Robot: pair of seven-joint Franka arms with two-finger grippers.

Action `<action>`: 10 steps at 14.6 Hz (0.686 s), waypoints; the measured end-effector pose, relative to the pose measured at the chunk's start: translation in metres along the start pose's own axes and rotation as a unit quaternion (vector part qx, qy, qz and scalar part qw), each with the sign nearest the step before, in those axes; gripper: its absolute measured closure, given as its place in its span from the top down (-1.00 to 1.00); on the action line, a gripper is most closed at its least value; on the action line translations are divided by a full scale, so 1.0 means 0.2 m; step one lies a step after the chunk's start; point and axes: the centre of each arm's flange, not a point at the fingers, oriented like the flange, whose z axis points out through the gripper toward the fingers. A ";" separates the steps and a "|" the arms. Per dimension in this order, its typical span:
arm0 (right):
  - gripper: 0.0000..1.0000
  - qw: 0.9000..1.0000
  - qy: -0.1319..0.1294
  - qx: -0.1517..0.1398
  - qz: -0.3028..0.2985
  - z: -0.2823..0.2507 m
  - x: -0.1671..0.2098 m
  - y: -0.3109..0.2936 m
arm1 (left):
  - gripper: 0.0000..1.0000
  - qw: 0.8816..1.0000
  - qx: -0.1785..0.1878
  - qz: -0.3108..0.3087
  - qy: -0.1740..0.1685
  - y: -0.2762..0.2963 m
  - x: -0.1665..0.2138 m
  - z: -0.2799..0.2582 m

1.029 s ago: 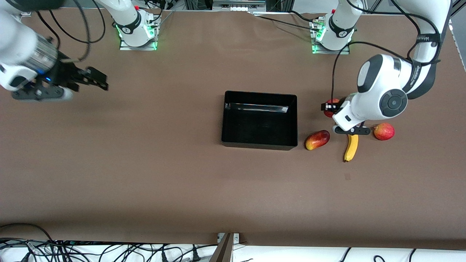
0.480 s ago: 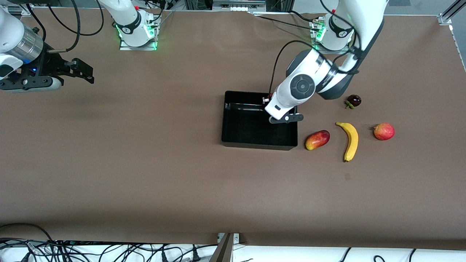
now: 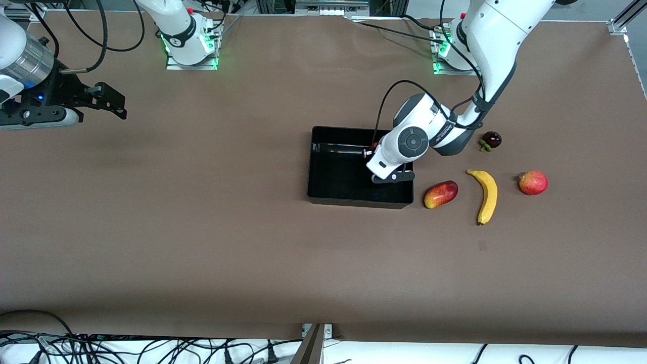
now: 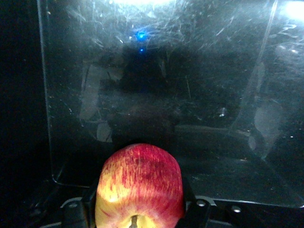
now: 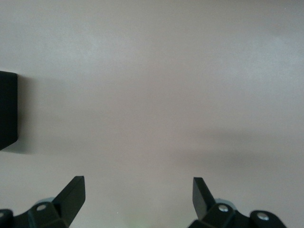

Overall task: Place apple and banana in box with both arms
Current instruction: 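Carry the apple over the black box and open the left gripper, then reach the yellow banana and grasp it with the left gripper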

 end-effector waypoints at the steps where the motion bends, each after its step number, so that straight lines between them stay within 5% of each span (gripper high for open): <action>1: 1.00 1.000 0.000 0.000 0.001 0.00 0.00 0.00 | 0.61 1.000 0.000 -0.001 0.000 -0.01 0.01 -0.01; 3: 1.00 1.000 -0.001 -0.001 0.001 0.01 0.01 0.01 | 0.97 1.000 0.009 -0.004 -0.007 -0.02 0.01 -0.08; 7: 1.00 1.000 -0.011 -0.022 -0.002 0.07 0.04 0.01 | 1.00 0.998 0.057 -0.016 -0.032 -0.14 0.06 -0.74; 10: 1.00 1.000 -0.011 -0.023 -0.004 0.07 0.05 0.00 | 1.00 0.993 0.113 0.033 -0.003 -0.45 0.18 -1.09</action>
